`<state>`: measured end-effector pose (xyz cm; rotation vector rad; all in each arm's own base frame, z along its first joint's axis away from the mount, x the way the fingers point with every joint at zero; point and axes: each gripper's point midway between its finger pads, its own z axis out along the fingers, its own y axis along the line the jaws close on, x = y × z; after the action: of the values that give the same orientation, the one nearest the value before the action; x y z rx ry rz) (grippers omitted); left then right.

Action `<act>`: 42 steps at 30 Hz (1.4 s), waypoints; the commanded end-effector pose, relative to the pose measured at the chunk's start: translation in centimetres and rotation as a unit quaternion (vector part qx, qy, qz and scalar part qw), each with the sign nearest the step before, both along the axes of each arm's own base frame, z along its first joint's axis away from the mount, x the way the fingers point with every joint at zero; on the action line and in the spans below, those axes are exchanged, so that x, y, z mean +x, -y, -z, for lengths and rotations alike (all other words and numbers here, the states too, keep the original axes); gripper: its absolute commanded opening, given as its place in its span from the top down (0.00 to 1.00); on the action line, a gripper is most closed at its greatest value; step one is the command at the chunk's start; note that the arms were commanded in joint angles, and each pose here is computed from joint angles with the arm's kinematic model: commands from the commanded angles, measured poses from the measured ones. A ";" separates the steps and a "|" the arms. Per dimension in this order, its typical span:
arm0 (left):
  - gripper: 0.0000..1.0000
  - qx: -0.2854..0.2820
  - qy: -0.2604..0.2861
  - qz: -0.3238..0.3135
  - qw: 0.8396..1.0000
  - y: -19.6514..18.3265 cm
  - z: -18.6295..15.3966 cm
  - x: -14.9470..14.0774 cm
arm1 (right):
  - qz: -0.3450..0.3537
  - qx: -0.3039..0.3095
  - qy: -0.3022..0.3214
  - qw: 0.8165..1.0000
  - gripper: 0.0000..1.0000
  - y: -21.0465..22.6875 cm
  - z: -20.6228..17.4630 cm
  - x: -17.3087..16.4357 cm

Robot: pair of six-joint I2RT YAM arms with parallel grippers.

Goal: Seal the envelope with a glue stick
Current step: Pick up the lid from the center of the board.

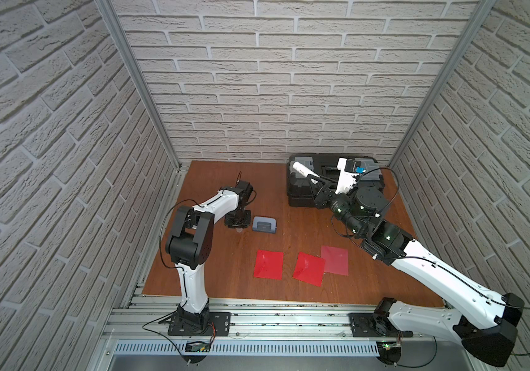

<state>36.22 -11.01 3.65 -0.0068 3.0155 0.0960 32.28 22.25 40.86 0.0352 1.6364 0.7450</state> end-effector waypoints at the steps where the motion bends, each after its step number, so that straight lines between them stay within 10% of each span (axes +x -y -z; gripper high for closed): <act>1: 0.64 -0.006 0.001 0.005 1.000 0.1 0.2 0.5 | 0.001 0.014 0.029 0.999 0.97 0.3 -2.3 -0.1; 25: 0.71 -0.023 0.020 0.009 1.000 0.6 -1.9 0.9 | 0.001 0.008 0.030 1.000 0.97 0.4 -2.3 -0.1; 42: 0.72 -0.216 0.210 0.066 0.951 6.3 -19.7 2.1 | -0.003 -0.011 0.037 0.999 0.97 0.4 -3.3 -0.3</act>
<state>38.40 -15.59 18.70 0.0587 2.6641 -0.3626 32.33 22.21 41.92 -0.0019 1.6367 0.7157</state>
